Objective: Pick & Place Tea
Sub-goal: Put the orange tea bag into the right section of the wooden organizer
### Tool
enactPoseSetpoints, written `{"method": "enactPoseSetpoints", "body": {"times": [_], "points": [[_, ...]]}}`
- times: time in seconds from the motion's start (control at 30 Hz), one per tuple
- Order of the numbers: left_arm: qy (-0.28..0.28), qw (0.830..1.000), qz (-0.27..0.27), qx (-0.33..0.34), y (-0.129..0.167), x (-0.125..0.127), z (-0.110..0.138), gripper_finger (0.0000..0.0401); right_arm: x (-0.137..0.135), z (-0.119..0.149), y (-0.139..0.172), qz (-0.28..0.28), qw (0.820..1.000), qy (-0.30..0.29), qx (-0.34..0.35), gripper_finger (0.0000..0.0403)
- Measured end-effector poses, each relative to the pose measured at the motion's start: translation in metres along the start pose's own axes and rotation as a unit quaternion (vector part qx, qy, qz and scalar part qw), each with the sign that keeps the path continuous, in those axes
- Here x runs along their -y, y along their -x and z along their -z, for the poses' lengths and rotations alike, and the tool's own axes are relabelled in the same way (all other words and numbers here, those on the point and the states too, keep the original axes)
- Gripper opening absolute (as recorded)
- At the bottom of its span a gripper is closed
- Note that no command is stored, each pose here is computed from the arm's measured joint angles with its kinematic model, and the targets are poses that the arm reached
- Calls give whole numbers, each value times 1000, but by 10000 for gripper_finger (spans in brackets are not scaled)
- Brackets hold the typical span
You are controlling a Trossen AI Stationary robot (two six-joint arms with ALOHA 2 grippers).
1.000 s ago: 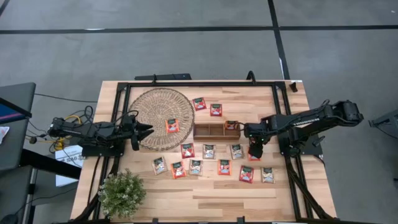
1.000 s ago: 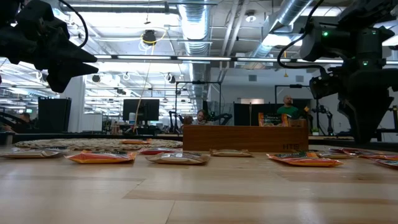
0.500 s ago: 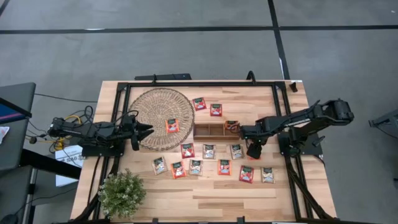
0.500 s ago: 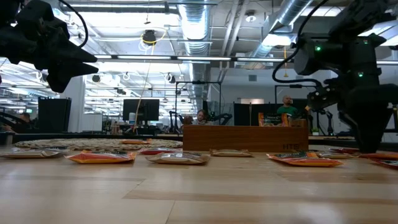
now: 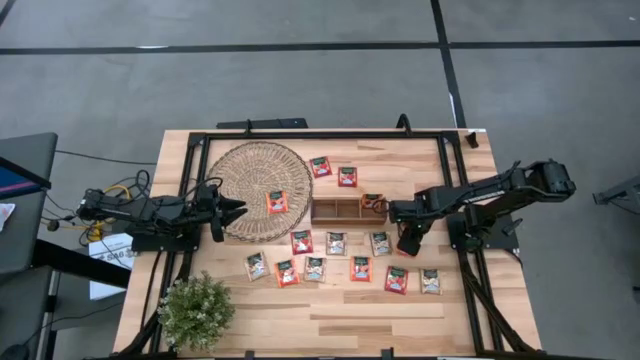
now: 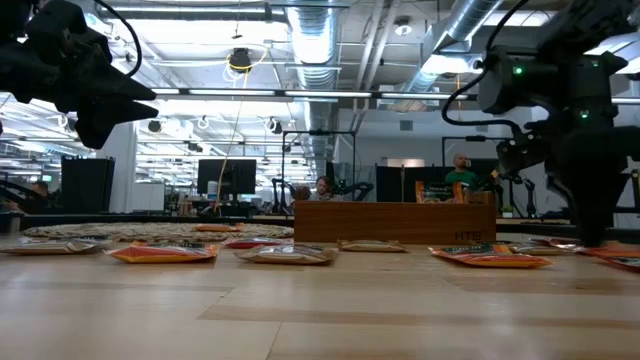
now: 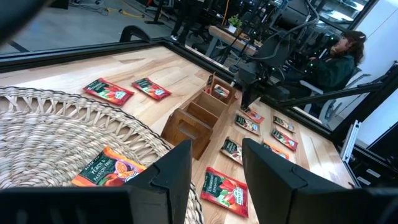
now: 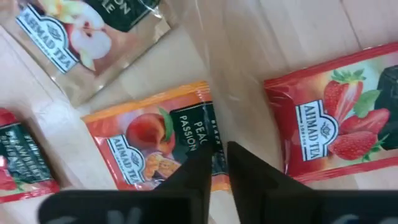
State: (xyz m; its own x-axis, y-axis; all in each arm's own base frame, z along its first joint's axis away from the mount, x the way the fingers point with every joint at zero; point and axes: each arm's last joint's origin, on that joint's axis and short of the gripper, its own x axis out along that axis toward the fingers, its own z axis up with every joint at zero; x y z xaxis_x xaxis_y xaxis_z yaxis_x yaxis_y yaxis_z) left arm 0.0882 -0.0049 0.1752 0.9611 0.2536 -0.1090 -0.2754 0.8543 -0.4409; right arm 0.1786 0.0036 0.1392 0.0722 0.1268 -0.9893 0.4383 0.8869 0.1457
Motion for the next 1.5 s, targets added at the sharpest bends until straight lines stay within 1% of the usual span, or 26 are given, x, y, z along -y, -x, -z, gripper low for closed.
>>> {"method": "enactPoseSetpoints", "body": {"times": [0.13,0.27,0.47,0.6,0.67,0.77,0.9,1.2,1.3,1.5], "points": [[0,1000,0,0,0,0,0,133,0,0,0,-5,1000,1,-5,4],[0,1000,0,0,0,0,0,133,-1,1,0,-4,1000,4,-6,7],[0,1000,0,0,0,0,0,133,-1,2,1,1,1000,2,-11,2],[0,1000,0,0,0,0,0,133,-1,3,2,-5,1000,1,-25,1],[0,1000,0,0,0,0,0,133,-3,3,8,-5,999,4,-39,0],[0,1000,0,0,0,0,0,133,-11,0,23,-2,998,23,-52,0],[-2,1000,0,0,0,0,0,133,-24,-8,50,-2,997,54,-48,0],[-4,1000,0,0,0,0,0,133,-43,-21,110,1,996,88,-12,0],[-3,1000,0,0,0,0,0,133,-47,-25,125,-3,995,96,3,0],[-4,1000,0,0,0,0,0,133,-50,-38,151,19,992,117,53,0]]}}
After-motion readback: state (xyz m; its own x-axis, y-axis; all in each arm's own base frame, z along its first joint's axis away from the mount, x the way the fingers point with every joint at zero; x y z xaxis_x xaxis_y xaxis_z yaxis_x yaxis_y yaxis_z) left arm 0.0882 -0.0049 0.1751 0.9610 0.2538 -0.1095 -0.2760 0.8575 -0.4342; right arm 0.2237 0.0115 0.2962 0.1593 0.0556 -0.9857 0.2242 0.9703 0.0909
